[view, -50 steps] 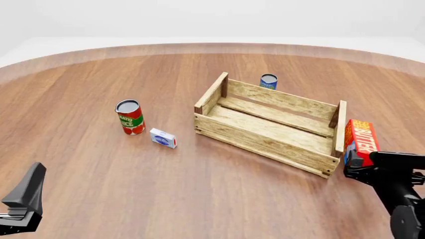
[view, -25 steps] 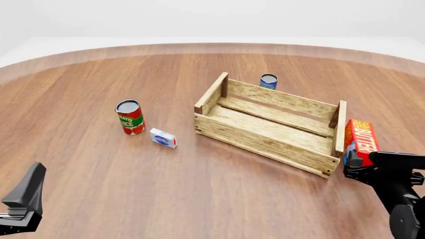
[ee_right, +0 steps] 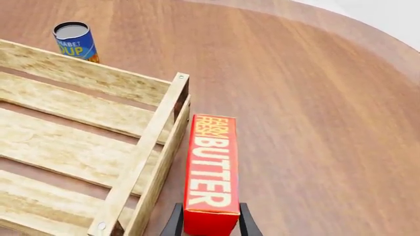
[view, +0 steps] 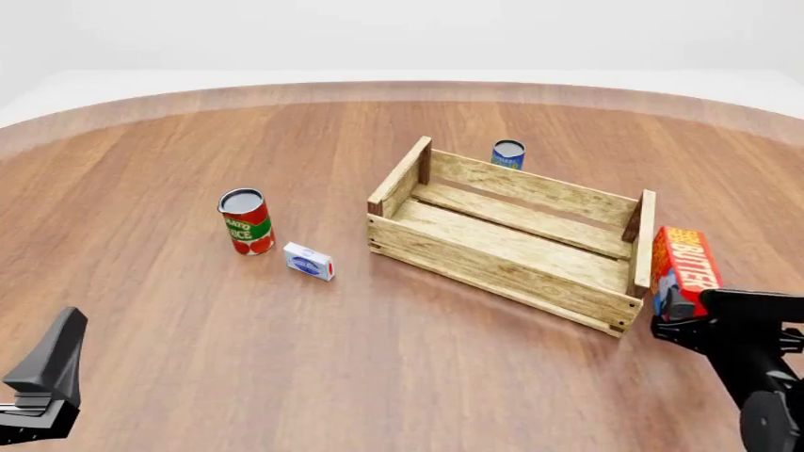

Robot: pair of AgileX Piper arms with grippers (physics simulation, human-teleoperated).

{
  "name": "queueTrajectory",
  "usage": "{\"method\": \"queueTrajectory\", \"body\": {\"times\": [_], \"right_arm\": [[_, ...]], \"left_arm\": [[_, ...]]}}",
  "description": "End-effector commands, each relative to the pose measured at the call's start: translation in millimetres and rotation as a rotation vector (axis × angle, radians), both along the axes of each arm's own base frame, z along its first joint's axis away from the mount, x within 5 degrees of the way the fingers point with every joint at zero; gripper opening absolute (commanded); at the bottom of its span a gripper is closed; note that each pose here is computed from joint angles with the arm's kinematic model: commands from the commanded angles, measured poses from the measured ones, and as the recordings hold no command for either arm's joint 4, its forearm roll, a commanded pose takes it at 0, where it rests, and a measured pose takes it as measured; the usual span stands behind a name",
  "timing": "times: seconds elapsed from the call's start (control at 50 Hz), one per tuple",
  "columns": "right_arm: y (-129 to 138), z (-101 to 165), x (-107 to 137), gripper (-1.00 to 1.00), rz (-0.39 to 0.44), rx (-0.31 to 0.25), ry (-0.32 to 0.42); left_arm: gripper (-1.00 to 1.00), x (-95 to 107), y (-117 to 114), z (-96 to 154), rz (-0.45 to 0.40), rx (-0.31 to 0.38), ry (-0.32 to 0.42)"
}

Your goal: Pick up the butter and put it in the tray.

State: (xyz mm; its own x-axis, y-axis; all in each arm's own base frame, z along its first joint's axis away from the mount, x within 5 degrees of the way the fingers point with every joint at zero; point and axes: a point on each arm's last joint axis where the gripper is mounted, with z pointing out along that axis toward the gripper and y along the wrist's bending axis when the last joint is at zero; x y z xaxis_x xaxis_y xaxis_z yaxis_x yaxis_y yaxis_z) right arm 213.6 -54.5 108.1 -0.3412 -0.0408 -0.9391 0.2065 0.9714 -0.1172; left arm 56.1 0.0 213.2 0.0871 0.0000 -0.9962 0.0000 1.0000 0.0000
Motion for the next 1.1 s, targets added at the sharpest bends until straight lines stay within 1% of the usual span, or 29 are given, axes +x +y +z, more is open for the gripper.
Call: {"method": "queueTrajectory", "body": {"times": [0.02, 0.28, 0.46, 0.72, 1.1], "right_arm": [[-1, 11, -2, -1.0, -0.017, 0.018, -0.053], [-1, 25, -17, -1.0, -0.038, 0.015, -0.104], [-3, 30, -23, -1.0, -0.052, 0.005, -0.118], [2, 45, -30, -1.0, -0.035, -0.009, -0.145], [10, 74, -41, -1.0, -0.016, -0.004, -0.187]], "left_arm": [[1.0, 0, 0, 0, 0.0, 0.0, 0.0], [1.0, 0, 0, 0, 0.0, 0.0, 0.0], [1.0, 0, 0, 0, 0.0, 0.0, 0.0], [1.0, 0, 0, 0, 0.0, 0.0, 0.0], [1.0, 0, 0, 0, 0.0, 0.0, 0.0]]}}
